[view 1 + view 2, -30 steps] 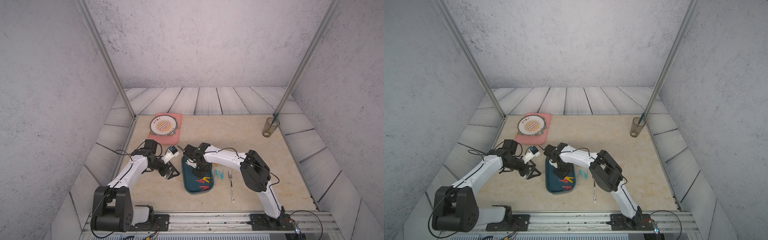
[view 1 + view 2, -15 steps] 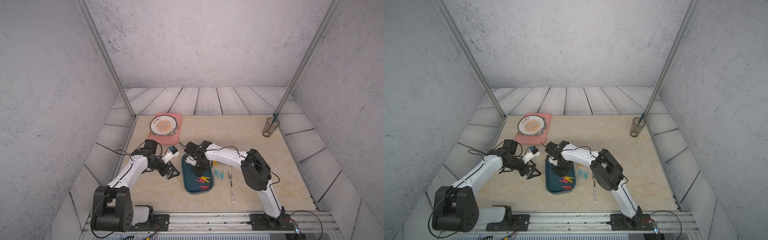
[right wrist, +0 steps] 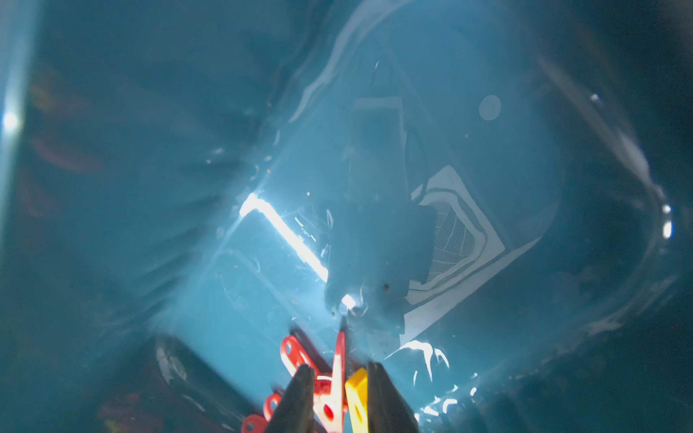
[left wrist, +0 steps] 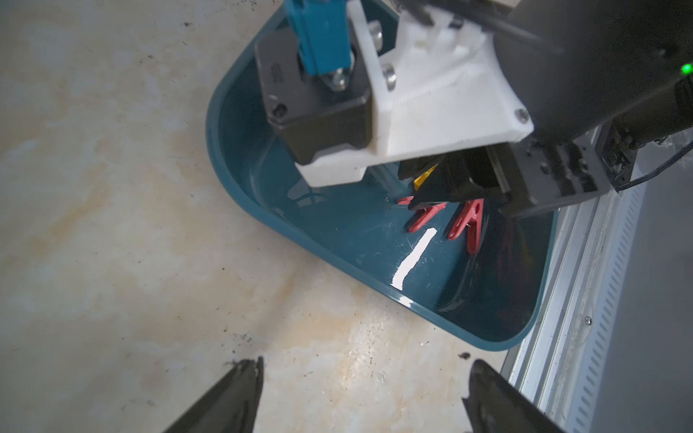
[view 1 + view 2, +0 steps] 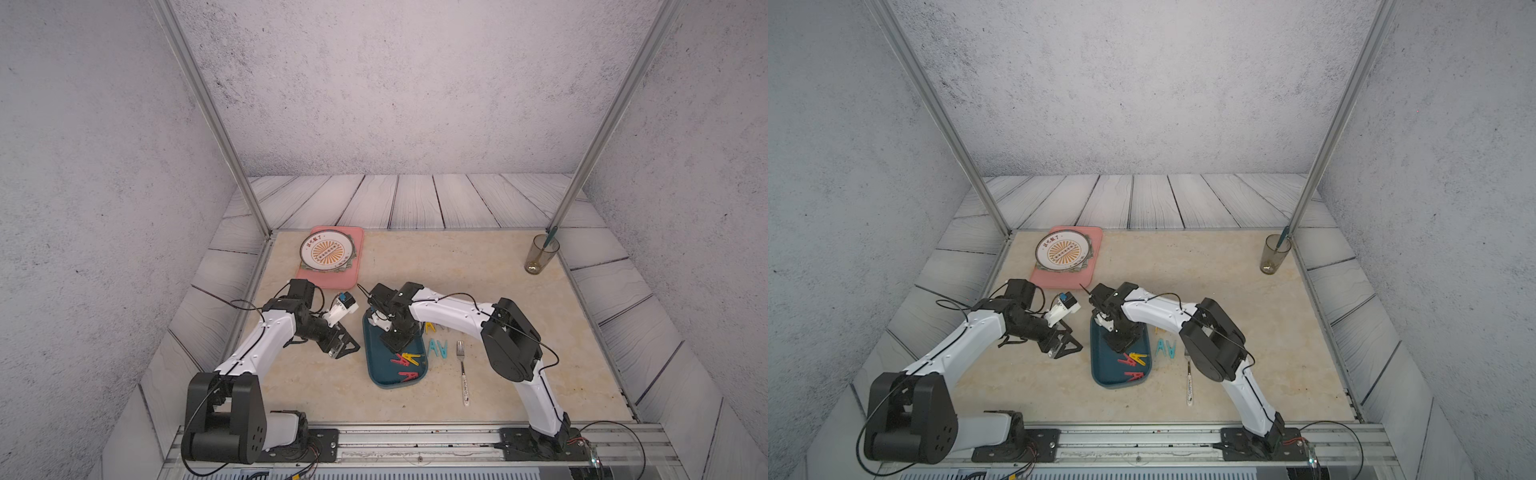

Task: Take the clothespins out of the storage box
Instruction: Pick up the clothespin from the storage box, then place the clothespin at the center of the board.

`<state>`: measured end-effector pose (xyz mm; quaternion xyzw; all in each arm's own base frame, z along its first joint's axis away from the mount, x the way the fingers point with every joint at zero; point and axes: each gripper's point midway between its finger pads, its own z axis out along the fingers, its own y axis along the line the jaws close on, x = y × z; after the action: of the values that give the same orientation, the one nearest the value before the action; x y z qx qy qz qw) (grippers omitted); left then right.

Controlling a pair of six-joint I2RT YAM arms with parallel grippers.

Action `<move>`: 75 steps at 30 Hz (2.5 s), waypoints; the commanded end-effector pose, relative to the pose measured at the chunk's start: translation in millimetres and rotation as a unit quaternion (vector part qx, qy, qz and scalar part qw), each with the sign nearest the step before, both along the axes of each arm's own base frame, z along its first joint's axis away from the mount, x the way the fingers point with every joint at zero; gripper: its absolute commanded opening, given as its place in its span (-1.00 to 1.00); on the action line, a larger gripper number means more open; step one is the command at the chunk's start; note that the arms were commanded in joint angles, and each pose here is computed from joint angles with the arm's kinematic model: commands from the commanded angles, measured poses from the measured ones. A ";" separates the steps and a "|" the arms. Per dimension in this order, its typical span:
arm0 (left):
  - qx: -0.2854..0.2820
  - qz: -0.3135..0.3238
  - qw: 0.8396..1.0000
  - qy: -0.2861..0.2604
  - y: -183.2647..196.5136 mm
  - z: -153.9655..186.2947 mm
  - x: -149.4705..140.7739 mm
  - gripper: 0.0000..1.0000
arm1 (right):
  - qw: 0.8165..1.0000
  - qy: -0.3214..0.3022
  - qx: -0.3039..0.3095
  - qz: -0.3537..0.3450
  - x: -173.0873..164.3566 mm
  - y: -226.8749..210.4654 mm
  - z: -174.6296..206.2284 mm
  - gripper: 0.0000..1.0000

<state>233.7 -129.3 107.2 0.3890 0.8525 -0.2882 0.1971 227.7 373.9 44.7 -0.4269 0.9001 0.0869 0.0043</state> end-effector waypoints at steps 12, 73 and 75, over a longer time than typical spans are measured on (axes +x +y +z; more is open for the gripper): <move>-0.004 0.002 1.000 0.007 0.3 0.9 0.5 0.80 | 0.999 0.035 -0.038 -0.009 -9.8 -10.0 -40.9 -0.52; -0.009 0.002 1.000 0.007 -1.3 3.6 1.7 0.81 | 0.870 -0.067 -0.036 -0.487 56.8 -240.0 -0.6 -0.64; -0.009 0.003 1.000 0.007 -1.2 4.0 1.6 0.81 | 0.881 -0.065 -0.014 -0.468 59.5 -231.7 11.2 -0.59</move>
<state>234.3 -129.5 105.7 0.3864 0.8537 -0.2897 0.1946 280.2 131.9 31.0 0.0636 0.9950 0.0028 0.0767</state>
